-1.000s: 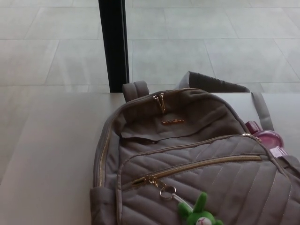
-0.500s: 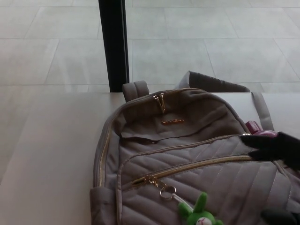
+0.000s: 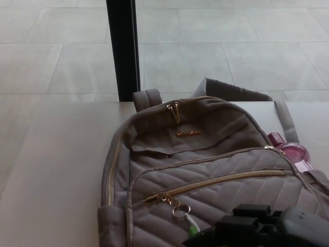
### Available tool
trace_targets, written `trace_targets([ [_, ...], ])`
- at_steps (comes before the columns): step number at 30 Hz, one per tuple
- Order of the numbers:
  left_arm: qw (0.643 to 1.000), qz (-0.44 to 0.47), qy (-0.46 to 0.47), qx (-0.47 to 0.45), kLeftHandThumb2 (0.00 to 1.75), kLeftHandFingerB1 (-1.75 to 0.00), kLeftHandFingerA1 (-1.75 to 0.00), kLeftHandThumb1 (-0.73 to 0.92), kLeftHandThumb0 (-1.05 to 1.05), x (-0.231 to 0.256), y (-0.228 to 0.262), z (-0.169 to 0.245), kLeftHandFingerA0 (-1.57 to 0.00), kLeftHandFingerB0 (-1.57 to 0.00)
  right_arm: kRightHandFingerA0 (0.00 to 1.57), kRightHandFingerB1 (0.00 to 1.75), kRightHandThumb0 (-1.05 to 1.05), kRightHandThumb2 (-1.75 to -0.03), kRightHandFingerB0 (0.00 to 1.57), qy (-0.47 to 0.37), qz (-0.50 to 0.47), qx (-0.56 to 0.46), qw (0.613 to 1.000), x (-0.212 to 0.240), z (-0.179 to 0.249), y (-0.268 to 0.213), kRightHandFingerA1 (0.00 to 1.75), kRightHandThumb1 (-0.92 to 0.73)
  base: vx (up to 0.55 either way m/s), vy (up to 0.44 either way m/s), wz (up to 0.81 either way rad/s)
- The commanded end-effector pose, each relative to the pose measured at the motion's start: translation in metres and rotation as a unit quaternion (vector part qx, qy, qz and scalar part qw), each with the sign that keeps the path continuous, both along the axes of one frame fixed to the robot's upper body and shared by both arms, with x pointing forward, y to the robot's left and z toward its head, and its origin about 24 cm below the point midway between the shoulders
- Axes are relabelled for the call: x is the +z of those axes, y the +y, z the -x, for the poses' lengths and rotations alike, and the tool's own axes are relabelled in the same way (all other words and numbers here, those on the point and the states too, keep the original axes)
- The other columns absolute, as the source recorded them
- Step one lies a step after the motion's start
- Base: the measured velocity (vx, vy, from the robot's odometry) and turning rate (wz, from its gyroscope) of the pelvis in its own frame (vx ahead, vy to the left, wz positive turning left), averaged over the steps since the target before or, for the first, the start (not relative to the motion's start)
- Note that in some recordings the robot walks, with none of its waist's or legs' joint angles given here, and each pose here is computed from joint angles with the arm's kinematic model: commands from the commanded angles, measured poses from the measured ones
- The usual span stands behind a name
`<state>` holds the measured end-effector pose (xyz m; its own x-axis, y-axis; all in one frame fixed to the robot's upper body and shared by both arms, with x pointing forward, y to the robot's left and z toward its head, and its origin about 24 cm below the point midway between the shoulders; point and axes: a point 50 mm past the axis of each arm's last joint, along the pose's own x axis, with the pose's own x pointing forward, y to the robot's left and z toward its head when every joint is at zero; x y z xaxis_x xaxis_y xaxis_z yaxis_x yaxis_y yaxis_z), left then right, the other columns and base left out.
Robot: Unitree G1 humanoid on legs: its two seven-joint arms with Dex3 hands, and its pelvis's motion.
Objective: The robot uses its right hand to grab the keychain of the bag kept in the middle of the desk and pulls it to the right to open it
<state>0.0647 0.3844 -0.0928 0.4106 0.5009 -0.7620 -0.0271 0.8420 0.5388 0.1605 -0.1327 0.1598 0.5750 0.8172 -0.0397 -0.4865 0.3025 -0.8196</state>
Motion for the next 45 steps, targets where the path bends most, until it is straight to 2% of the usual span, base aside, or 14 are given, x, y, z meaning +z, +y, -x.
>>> trace_targets([
  [1, 1.0, 0.001, -0.009, 0.004, 0.56, -0.41, -0.74, 0.54, -0.55, 0.005, 0.006, -0.001, -0.71, -0.51, 0.46, 0.38, -0.75, -0.6, 0.38, -0.026, 0.068, -0.002, 0.997, -0.004, 0.001, 0.001, 0.63, -0.65, 0.0, 0.0, 0.0],
  [5, 1.0, -0.005, -0.003, -0.008, 0.8, -0.53, -0.78, 0.42, -0.58, 0.005, 0.006, -0.001, -0.73, -0.46, 0.49, 0.37, -0.73, -0.6, 0.39, -0.059, 0.097, -0.003, 0.994, -0.005, 0.001, 0.002, 0.64, -0.65, 0.0, 0.0, 0.0],
  [10, 1.0, -0.011, 0.003, -0.016, 0.56, -0.41, -0.71, 0.54, -0.55, 0.005, 0.005, -0.001, -0.73, -0.53, 0.51, 0.5, -0.67, -0.88, 0.36, -0.091, 0.108, -0.012, 0.99, -0.004, 0.002, 0.006, 0.69, -0.47, 0.0, 0.0, 0.0],
  [12, 1.0, -0.009, 0.006, -0.022, 0.81, -0.53, -0.78, 0.42, -0.59, 0.004, 0.004, 0.0, -0.73, -0.46, 0.54, 0.39, -0.65, -0.59, 0.46, -0.116, 0.107, -0.008, 0.987, -0.006, 0.004, 0.009, 0.68, -0.62, 0.0, 0.0, 0.0],
  [14, 1.0, -0.006, 0.002, -0.012, 0.56, -0.42, -0.72, 0.53, -0.55, 0.004, 0.004, 0.0, -0.74, -0.55, 0.56, 0.54, -0.64, -0.89, 0.42, -0.13, 0.102, -0.007, 0.986, -0.008, 0.004, 0.011, 0.72, -0.47, 0.0, 0.0, 0.0],
  [15, 1.0, -0.008, 0.004, -0.016, 0.81, -0.54, -0.78, 0.43, -0.58, 0.004, 0.004, 0.0, -0.72, -0.48, 0.56, 0.54, -0.62, -0.89, 0.42, -0.136, 0.105, -0.006, 0.985, -0.009, 0.004, 0.013, 0.74, -0.47, 0.0, 0.0, 0.0],
  [16, 1.0, -0.009, 0.005, -0.021, 0.57, -0.41, -0.79, 0.55, -0.55, 0.004, 0.004, -0.001, -0.77, -0.53, 0.56, 0.54, -0.62, -0.9, 0.41, -0.14, 0.108, -0.005, 0.984, -0.009, 0.004, 0.014, 0.75, -0.48, 0.0, 0.0, 0.0],
  [30, 0.997, -0.017, 0.027, -0.07, 0.58, -0.41, -0.69, 0.6, -0.59, 0.003, 0.002, 0.001, -0.72, -0.51, 0.76, 0.45, -0.54, -0.58, 0.51, -0.234, 0.159, -0.024, 0.959, -0.006, -0.005, 0.007, 0.87, -0.59, 0.0, 0.0, 0.0],
  [31, 0.997, -0.018, 0.03, -0.076, 0.87, -0.54, -0.73, 0.47, -0.62, 0.003, 0.001, 0.002, -0.69, -0.45, 0.78, 0.44, -0.58, -0.6, 0.5, -0.262, 0.184, -0.03, 0.947, -0.005, -0.006, 0.006, 0.87, -0.61, 0.0, 0.0, 0.0],
  [32, 0.996, -0.017, 0.031, -0.078, 0.59, -0.41, -0.62, 0.6, -0.59, 0.002, 0.001, 0.001, -0.68, -0.52, 0.79, 0.45, -0.59, -0.61, 0.53, -0.275, 0.184, -0.04, 0.943, -0.004, -0.009, 0.003, 0.84, -0.63, 0.0, 0.0, 0.0],
  [33, 0.996, -0.017, 0.031, -0.078, 0.87, -0.54, -0.7, 0.47, -0.6, 0.002, 0.001, 0.001, -0.67, -0.46, 0.8, 0.44, -0.59, -0.6, 0.55, -0.285, 0.186, -0.046, 0.939, -0.003, -0.01, 0.002, 0.84, -0.65, 0.0, 0.0, 0.0],
  [36, 0.996, -0.015, 0.031, -0.077, 0.58, -0.41, -0.68, 0.6, -0.57, 0.002, 0.001, 0.002, -0.73, -0.54, 0.82, 0.44, -0.58, -0.59, 0.56, -0.309, 0.202, -0.058, 0.928, 0.0, -0.015, -0.001, 0.95, -0.63, 0.0, 0.0, 0.0],
  [44, 0.996, -0.011, 0.03, -0.078, 0.86, -0.56, -0.71, 0.47, -0.57, 0.002, 0.0, 0.001, -0.66, -0.49, 0.92, 0.43, -0.58, -0.59, 0.56, -0.319, 0.21, -0.06, 0.922, 0.0, -0.019, -0.003, 1.11, -0.62, 0.0, 0.0, 0.0],
  [45, 0.996, -0.012, 0.033, -0.079, 0.58, -0.41, -0.68, 0.61, -0.55, 0.002, 0.0, 0.002, -0.73, -0.55, 0.92, 0.43, -0.59, -0.59, 0.56, -0.314, 0.215, -0.059, 0.923, -0.003, -0.017, -0.002, 1.11, -0.62, 0.0, 0.0, 0.0],
])
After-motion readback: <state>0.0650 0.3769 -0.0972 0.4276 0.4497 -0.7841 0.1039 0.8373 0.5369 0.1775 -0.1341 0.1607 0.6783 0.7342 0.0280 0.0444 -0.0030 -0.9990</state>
